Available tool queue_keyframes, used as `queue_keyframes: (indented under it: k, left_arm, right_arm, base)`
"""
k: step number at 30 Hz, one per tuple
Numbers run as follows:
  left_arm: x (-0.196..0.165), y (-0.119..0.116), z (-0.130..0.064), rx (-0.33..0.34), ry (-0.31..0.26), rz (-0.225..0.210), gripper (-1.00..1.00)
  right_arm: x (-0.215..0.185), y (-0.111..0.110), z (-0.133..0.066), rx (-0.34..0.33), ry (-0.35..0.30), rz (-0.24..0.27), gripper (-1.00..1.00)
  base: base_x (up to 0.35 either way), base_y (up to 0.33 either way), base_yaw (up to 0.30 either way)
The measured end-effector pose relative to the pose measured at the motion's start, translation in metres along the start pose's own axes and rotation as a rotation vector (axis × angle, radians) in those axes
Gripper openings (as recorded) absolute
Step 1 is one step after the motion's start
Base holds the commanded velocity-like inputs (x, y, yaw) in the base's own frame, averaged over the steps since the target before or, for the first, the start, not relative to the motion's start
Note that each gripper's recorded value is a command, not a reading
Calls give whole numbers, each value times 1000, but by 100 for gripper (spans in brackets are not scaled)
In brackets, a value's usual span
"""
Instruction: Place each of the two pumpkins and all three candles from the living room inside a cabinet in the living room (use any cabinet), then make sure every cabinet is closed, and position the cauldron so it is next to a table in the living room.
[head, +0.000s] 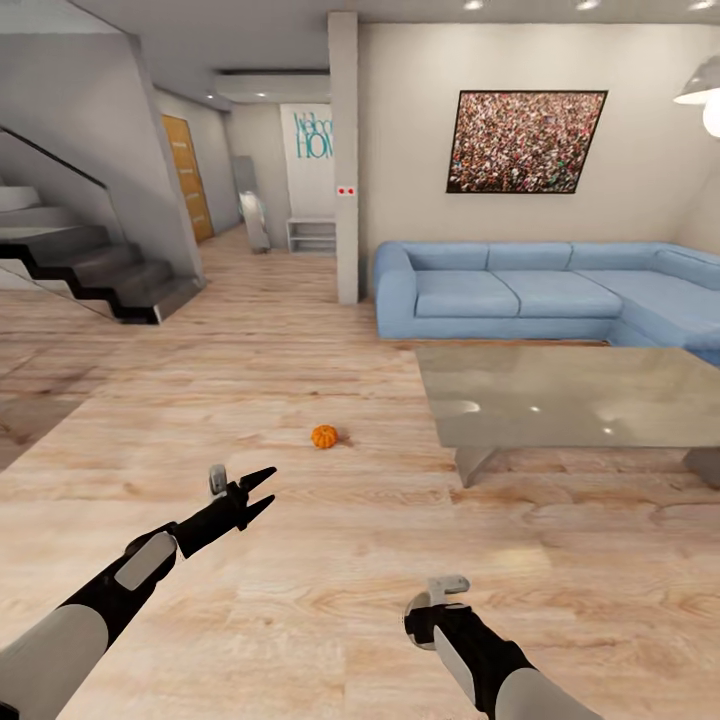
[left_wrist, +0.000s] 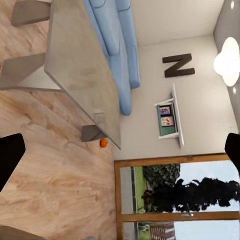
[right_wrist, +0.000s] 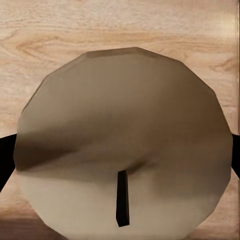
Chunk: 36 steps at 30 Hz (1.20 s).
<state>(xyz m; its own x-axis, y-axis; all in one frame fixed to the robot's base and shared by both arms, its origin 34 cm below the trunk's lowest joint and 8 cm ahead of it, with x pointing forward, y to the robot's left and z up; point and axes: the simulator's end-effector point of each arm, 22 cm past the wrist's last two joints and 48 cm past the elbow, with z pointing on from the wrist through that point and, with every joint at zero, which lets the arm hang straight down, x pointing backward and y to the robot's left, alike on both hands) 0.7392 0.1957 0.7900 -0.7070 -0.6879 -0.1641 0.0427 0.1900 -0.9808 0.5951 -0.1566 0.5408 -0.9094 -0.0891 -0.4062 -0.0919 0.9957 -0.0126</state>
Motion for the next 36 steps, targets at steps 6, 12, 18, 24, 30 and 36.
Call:
queue_keyframes:
  k: [6,12,18,24,30,36]
  left_arm:
    - [0,-2,0,3,0,2,100]
    - [0,-5,1,6,-1,4,100]
    - [-1,-5,0,6,-1,5,100]
    - [-1,-5,0,6,-1,6,100]
    - [-1,-5,0,6,-2,5,100]
    - [-1,-5,0,5,-2,6,100]
  right_arm:
    - [-1,1,-1,-3,-3,0,-100]
    - [-2,3,-2,-4,-5,0,-100]
    - [19,3,1,-2,40,-6,-100]
    - [20,3,1,-1,42,-7,-100]
    - [20,3,1,-1,43,-7,-100]
    - [20,3,1,-1,43,-7,-100]
  base:
    - [0,0,-282]
    - [0,0,-282]
    - [0,0,-282]
    - [0,0,-282]
    - [0,0,-282]
    - [0,0,-282]
